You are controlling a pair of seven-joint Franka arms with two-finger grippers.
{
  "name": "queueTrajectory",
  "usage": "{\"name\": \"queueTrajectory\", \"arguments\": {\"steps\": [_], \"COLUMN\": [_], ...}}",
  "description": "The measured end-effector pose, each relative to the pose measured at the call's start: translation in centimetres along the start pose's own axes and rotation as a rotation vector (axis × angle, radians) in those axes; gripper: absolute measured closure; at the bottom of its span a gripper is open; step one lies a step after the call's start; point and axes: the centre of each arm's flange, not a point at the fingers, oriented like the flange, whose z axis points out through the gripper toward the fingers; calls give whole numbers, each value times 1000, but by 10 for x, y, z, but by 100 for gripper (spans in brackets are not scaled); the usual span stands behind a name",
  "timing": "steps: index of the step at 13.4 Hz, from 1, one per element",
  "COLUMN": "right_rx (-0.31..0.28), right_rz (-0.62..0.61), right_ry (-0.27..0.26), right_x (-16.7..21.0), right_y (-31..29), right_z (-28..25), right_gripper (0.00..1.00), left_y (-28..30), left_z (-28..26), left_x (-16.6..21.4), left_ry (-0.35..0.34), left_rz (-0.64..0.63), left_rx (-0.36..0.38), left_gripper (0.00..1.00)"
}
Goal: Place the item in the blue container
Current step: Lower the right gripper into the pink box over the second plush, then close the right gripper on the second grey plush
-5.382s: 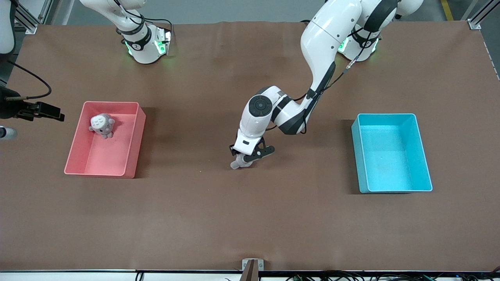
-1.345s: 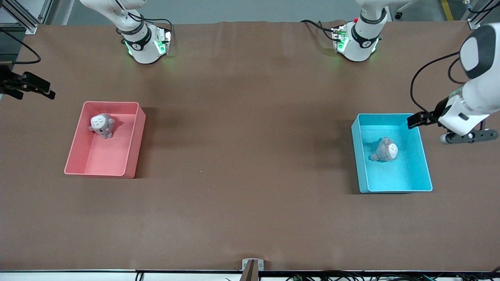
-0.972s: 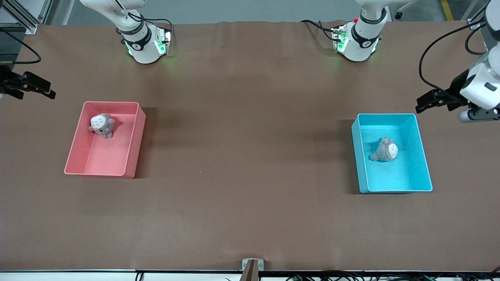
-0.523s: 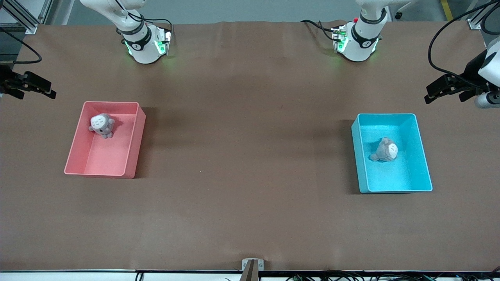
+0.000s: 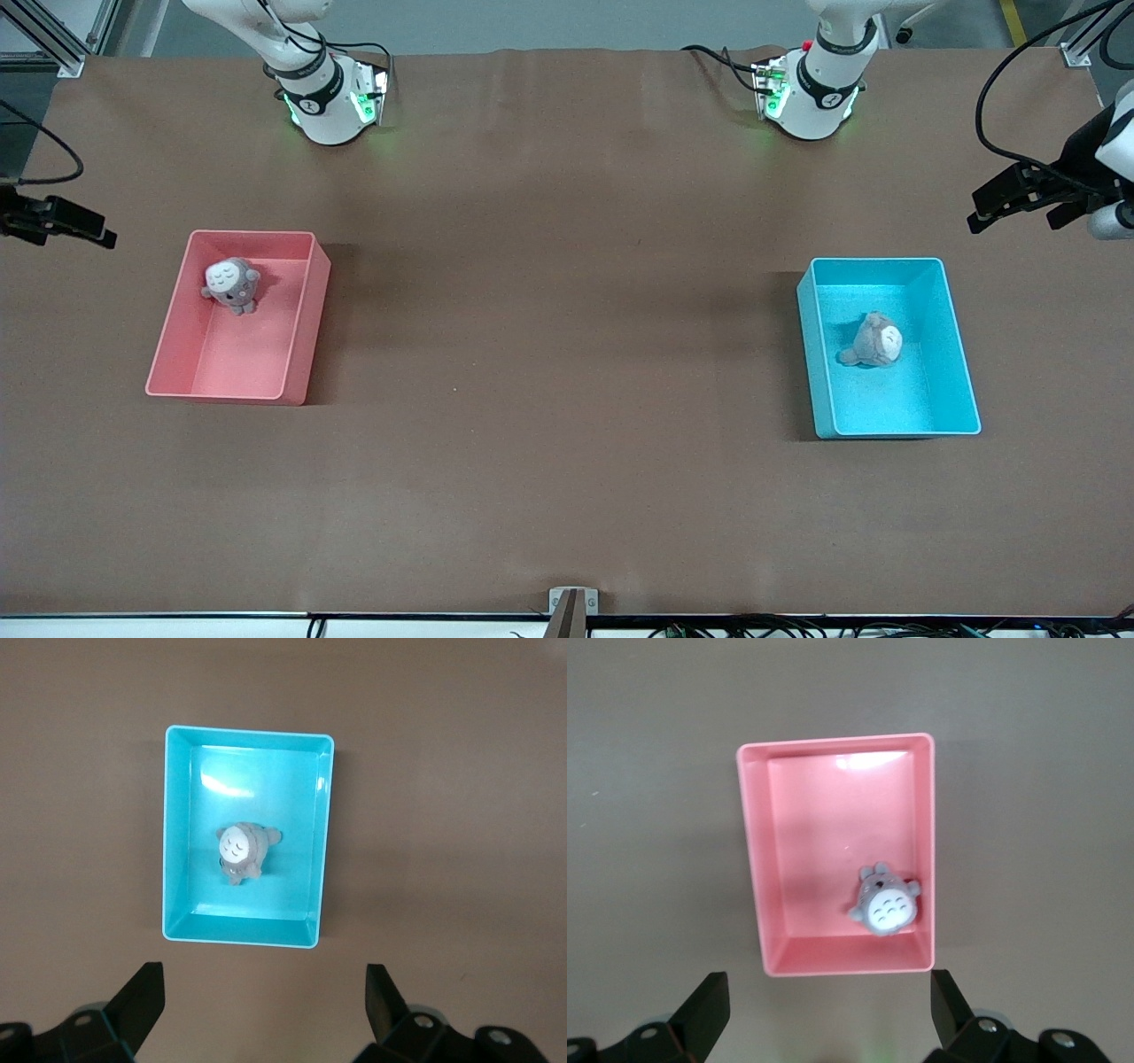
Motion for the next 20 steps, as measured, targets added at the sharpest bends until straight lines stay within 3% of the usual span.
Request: {"name": "queueTrajectory", "arguments": {"steps": [3,6,13,20], "right_rx": [1,0,5,-9], "right_rz": [11,14,59,65], "right_ry": [-76,-88,-37,54], "right_x": [21,28,-20,-62], "right_y": [10,12,31,26], "right_z": [45,105,227,300], "right_gripper": [0,0,0,0], "left_y": [0,0,0,-1], "left_z": [-6,-6,-6,-7], "left_x": [0,0,0,0], "left_ry": [12,11,12,14], "left_rz": [0,0,-1,-2], "left_rx": [-1,-1,-1,-2], "left_gripper": [0,0,0,0]}}
